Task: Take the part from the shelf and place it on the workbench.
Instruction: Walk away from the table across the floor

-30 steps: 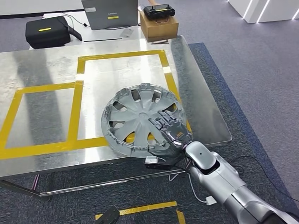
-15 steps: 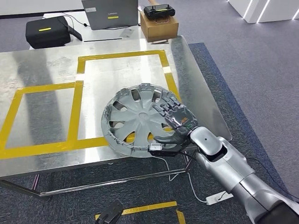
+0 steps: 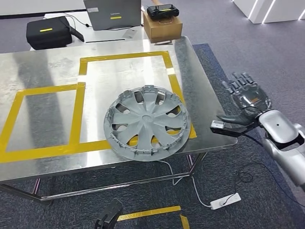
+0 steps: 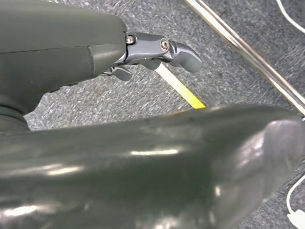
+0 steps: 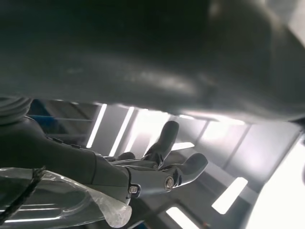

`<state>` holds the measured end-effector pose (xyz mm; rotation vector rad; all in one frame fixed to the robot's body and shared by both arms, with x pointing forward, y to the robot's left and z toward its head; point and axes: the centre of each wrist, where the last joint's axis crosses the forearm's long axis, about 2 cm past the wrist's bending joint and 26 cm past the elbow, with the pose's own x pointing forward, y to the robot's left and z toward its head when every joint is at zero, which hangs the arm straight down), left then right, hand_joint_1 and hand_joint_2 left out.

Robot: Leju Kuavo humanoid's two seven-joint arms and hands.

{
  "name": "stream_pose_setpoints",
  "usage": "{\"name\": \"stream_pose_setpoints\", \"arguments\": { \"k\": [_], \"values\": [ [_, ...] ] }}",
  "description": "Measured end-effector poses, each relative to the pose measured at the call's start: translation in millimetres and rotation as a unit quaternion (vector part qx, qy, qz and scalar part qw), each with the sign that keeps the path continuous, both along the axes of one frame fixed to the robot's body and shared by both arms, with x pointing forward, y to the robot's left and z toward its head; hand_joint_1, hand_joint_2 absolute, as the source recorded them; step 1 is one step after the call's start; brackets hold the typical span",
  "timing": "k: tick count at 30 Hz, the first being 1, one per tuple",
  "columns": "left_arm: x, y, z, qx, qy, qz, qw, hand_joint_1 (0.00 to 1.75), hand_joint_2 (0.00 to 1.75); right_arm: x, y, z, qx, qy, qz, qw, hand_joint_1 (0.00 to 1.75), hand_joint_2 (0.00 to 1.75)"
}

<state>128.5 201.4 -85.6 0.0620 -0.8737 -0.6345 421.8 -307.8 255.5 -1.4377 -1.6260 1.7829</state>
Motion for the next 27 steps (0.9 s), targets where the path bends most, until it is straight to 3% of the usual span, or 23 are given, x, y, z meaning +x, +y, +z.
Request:
{"name": "stream_pose_setpoints", "arguments": {
  "k": [3, 7, 11, 15, 19, 27],
  "values": [
    [0.5, 0, 0.1, -0.002, -0.003, 0.013, 1.000, 0.00, 0.00, -18, -61, -4, 0.014, -0.008, -0.054, 0.998, 0.00, 0.00],
    [-5.2, 4, -2.0, 0.000, -0.006, 0.048, 0.999, 0.00, 0.00, -68, -153, -11, 0.035, -0.027, -0.131, 0.990, 0.00, 0.00],
    [-12.0, 10, -4.6, 0.001, -0.008, 0.076, 0.997, 0.00, 0.00, -119, -216, -10, 0.028, -0.039, -0.188, 0.981, 0.00, 0.00],
    [-14.0, 13, -5.5, 0.002, -0.006, 0.083, 0.997, 0.00, 0.00, -147, -245, 0, 0.013, -0.054, -0.224, 0.973, 0.00, 0.00],
    [-16.1, 14, -6.2, 0.003, -0.004, 0.100, 0.995, 0.00, 0.00, -179, -264, -6, -0.002, -0.052, -0.254, 0.966, 0.00, 0.00],
    [-22.0, 17, -8.0, 0.008, 0.002, 0.117, 0.993, 0.00, 0.00, -260, -276, -70, 0.049, -0.063, -0.299, 0.951, 0.00, 0.00]
  ]
}}
